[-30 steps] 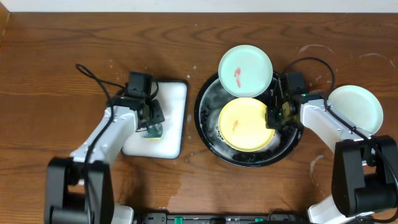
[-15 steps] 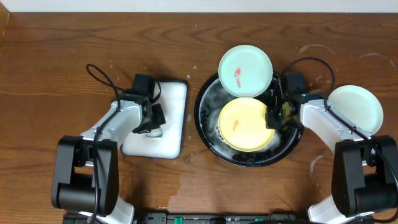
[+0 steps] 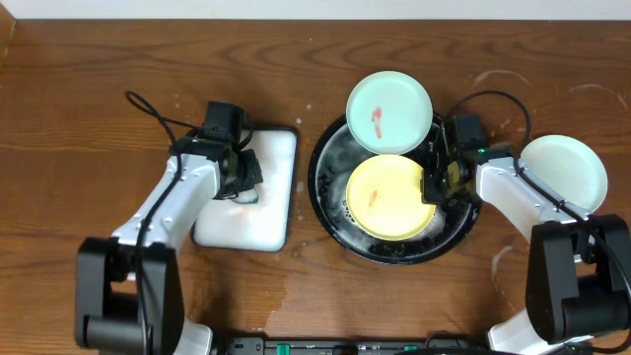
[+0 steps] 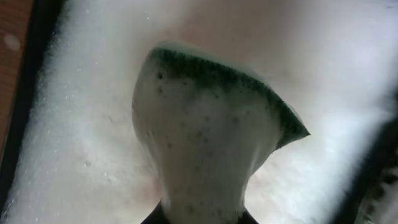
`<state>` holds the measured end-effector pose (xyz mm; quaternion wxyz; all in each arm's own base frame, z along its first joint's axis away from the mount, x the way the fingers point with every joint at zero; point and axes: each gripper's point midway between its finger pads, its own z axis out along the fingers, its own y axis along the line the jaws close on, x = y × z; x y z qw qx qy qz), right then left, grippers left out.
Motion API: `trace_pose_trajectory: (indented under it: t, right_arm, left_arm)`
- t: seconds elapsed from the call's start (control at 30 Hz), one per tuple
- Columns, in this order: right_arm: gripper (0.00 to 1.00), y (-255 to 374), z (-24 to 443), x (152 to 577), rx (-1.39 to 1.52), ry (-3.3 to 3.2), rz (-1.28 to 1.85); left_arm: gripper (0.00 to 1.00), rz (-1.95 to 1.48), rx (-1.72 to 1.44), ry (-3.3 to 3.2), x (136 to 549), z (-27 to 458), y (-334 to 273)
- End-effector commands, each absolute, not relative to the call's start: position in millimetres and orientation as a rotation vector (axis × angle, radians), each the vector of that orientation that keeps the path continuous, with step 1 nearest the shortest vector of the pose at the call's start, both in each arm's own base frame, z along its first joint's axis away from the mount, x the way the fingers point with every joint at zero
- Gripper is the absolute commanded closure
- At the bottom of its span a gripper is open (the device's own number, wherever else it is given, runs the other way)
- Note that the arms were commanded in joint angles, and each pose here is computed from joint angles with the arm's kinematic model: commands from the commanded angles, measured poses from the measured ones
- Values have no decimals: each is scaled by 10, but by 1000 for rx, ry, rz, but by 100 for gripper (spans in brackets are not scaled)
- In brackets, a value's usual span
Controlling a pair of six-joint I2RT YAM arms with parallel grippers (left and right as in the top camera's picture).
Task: Clean dirty plates on tray and stack at the side
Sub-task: 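Grasp the green sponge in the foam tray with left gripper, then scrub the yellow plate with the sponge in left gripper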
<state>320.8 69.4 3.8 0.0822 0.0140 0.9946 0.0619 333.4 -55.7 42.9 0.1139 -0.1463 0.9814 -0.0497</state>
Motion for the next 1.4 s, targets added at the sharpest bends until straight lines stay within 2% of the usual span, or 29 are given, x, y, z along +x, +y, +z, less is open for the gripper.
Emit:
trace_pose_trajectory:
  t: [0.0,0.13,0.3,0.47,0.63,0.8,0.93,1.17,1.37]
  right_arm:
    - [99,508,-15,3192,69,2975,21]
    - [99,519,-15,3192,50,2976,28]
    - [99,697,0,3208,-92,2964,168]
    - [99,713,7,3240,-82,2951,182]
    - [99,712,6,3238,-29,2955,186]
    - [99,713,6,3234,-30,2956,186]
    - [99,707,0,3205,-29,2969,183]
    - [99,708,-1,3202,-29,2970,184]
    - [99,707,-1,3201,-29,2970,184]
  left_arm:
    - [93,-76,-415,2938,3272,208,-515]
    - [93,-132,-377,2966,3250,247,-602]
    - [92,-260,-321,2983,3338,707,-858]
    - [93,-405,-126,2923,3475,1215,-1415]
    - [93,-495,36,2849,3467,1263,-2058]
    - [93,-571,32,2855,3391,1022,-2647]
    - [92,-565,-30,2947,3217,590,-2992]
    - [92,-563,-63,3034,3068,-1,-3290]
    - [92,-513,-55,3095,2974,-380,-3309]
